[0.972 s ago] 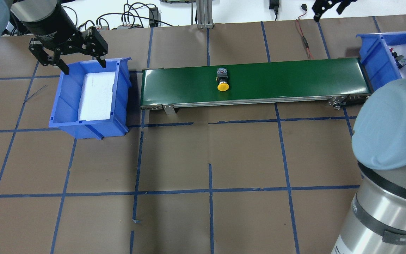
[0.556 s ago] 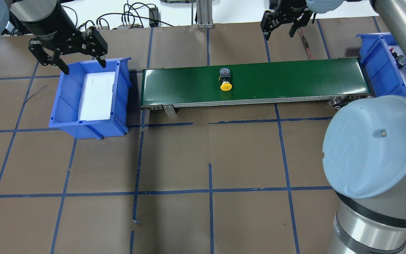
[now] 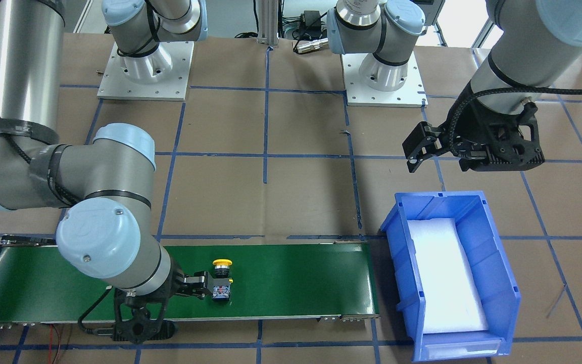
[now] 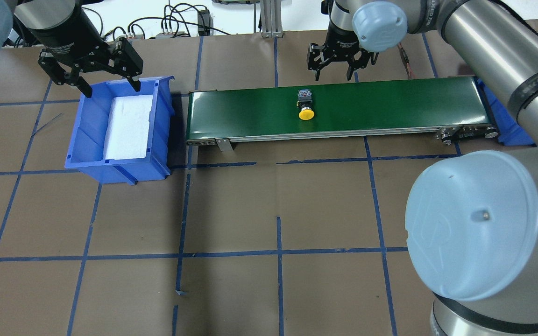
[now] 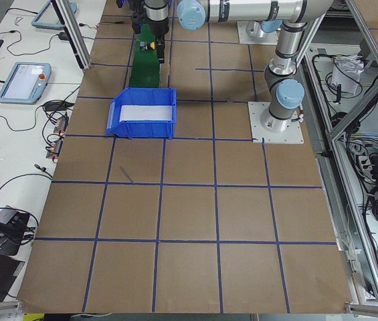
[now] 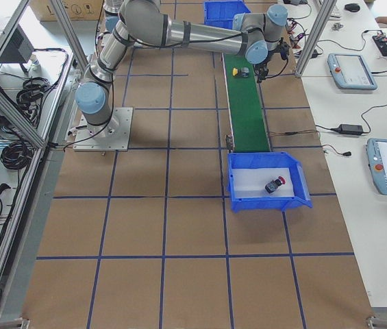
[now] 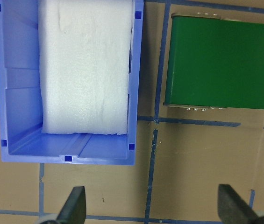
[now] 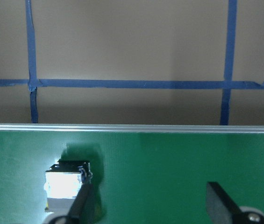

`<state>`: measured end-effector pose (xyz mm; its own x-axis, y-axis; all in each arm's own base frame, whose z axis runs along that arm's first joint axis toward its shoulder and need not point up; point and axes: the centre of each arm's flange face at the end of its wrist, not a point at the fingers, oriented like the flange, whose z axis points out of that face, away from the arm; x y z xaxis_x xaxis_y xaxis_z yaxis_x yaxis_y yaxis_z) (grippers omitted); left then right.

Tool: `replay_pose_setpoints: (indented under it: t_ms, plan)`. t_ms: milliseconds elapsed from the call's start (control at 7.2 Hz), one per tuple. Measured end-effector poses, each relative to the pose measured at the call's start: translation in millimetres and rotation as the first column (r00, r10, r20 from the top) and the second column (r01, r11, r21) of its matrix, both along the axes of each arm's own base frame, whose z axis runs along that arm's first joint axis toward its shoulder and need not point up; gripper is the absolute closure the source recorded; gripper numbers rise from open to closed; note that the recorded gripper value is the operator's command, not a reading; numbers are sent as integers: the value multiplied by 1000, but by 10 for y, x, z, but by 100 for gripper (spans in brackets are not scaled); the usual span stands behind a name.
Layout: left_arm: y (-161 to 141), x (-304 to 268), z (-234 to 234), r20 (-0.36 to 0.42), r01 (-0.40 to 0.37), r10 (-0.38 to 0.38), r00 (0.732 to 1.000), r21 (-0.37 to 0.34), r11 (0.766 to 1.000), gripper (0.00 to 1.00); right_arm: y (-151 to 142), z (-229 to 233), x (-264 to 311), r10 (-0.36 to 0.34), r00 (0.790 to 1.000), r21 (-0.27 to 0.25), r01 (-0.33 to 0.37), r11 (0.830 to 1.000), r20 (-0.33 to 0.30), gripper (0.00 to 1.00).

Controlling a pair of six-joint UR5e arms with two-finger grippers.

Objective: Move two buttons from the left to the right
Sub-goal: 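Move the right gripper back over the second switch on the belt, then grasp the second switch with the right gripper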

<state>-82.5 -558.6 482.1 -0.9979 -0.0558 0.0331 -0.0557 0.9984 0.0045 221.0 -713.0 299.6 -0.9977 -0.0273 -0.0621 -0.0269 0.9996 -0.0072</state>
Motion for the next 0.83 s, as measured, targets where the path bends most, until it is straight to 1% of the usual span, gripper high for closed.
replay_pose_setpoints:
  t_ms: [278, 556, 833]
  plan:
    - [1, -4, 0, 1, 12, -12, 1000, -4, 1000, 0, 216, -79, 83, 4, 1000, 1, -4, 1000, -8, 15]
    - [31, -10, 66, 14, -1, 1, 1000, -22, 1000, 0, 333, -154, 126, -1, 1000, -6, 1, 1000, -12, 15]
    - [26, -24, 58, 75, -30, 31, 997, -19, 999, 0, 336, -222, 152, -35, 999, -13, 35, 999, -11, 16]
